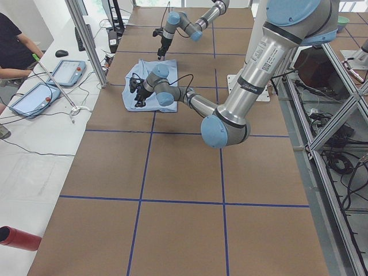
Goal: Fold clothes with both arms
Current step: 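Move the right gripper to the folded corner nearest it and grasp, then drag the folded shirt toward the robot with the right gripper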
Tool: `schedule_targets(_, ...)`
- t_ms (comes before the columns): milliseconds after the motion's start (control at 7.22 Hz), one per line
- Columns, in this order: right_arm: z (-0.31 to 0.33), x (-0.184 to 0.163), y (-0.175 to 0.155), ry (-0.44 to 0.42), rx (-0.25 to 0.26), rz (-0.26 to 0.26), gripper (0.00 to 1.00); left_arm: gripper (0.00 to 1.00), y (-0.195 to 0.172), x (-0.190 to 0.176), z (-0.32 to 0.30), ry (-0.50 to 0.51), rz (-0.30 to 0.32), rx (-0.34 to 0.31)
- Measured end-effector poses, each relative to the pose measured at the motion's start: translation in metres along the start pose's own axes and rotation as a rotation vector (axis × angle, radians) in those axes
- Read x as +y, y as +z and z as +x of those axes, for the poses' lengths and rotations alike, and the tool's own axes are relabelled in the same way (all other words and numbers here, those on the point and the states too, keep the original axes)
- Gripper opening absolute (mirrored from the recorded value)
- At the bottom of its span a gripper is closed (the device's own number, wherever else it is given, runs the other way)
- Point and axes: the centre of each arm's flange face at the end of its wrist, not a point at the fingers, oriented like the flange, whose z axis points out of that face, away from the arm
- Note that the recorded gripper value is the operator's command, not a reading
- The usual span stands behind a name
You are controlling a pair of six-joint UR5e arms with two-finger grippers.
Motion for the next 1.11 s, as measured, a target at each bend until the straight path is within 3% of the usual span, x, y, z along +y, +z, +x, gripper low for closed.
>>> schedule_targets(554, 0.032, 0.046, -0.001, 0.068, 0.019, -0.043, 0.70, 0.51, 0.000, 0.001, 0.001, 0.003, 0.000, 0.001)
schedule_targets(692, 0.034, 0.048, 0.002, 0.075, 0.025, -0.044, 0.53, 0.51, 0.000, 0.001, 0.001, 0.002, 0.001, 0.001)
schedule_targets(831, 0.035, 0.049, 0.004, 0.091, 0.031, -0.046, 0.21, 0.51, 0.000, 0.001, 0.000, 0.003, 0.001, 0.000)
schedule_targets(969, 0.036, 0.050, 0.007, 0.112, 0.036, -0.048, 0.01, 0.51, 0.000, 0.001, 0.000, 0.003, 0.001, -0.001)
schedule_targets(1108, 0.035, 0.051, 0.007, 0.123, 0.037, -0.048, 0.00, 0.51, 0.000, 0.001, 0.000, 0.003, 0.002, -0.002)
